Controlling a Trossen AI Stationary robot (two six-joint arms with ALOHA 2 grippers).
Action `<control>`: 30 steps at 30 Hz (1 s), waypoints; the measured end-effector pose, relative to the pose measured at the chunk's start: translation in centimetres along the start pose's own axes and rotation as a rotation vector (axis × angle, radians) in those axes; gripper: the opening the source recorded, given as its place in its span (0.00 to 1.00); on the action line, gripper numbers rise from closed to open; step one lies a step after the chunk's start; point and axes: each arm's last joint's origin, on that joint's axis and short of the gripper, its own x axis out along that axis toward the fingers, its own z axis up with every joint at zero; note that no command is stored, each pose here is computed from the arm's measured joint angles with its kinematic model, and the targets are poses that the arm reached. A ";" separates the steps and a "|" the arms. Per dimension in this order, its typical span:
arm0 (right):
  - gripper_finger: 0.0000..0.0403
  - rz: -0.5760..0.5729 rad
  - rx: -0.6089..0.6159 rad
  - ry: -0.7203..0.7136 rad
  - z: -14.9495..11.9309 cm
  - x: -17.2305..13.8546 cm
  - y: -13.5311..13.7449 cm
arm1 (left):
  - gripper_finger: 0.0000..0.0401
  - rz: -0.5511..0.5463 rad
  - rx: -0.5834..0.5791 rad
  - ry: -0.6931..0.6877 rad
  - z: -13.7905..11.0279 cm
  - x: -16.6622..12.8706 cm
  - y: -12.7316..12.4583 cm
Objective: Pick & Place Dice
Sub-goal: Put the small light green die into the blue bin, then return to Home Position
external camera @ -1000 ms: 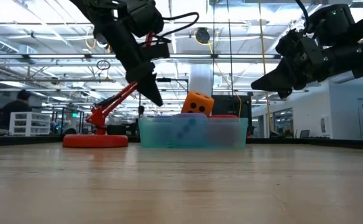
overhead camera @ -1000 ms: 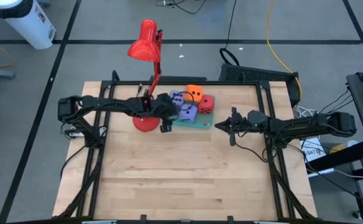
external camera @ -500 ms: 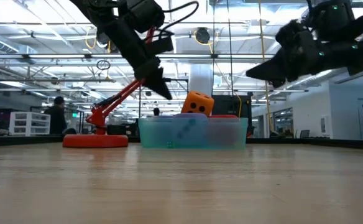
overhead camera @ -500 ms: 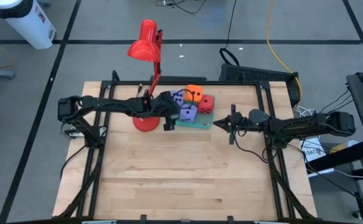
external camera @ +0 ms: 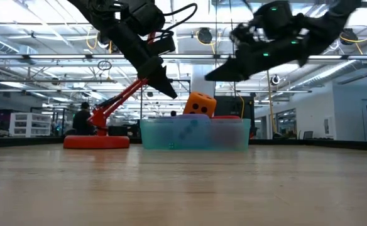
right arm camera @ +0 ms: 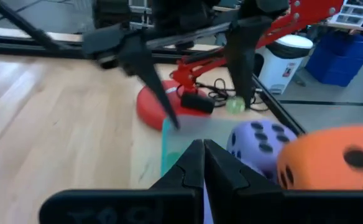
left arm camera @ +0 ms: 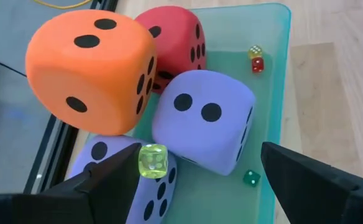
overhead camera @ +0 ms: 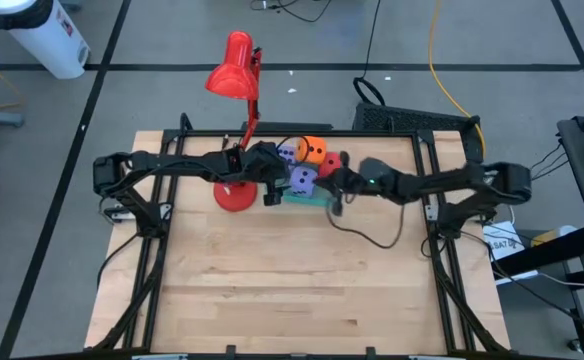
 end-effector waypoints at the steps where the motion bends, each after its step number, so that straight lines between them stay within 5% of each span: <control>1: 0.00 -0.002 0.001 -0.001 0.3 0.8 -0.2 | 0.85 0.001 -0.002 0.001 0.0 0.0 0.1; 17: 0.00 0.187 0.008 0.020 2.7 7.9 -3.0 | 0.85 -0.068 0.009 -0.037 0.5 -0.1 -1.1; 30: 0.00 0.064 0.098 0.211 0.5 8.6 -4.4 | 0.85 -0.094 -0.010 -0.044 0.6 -0.1 -1.3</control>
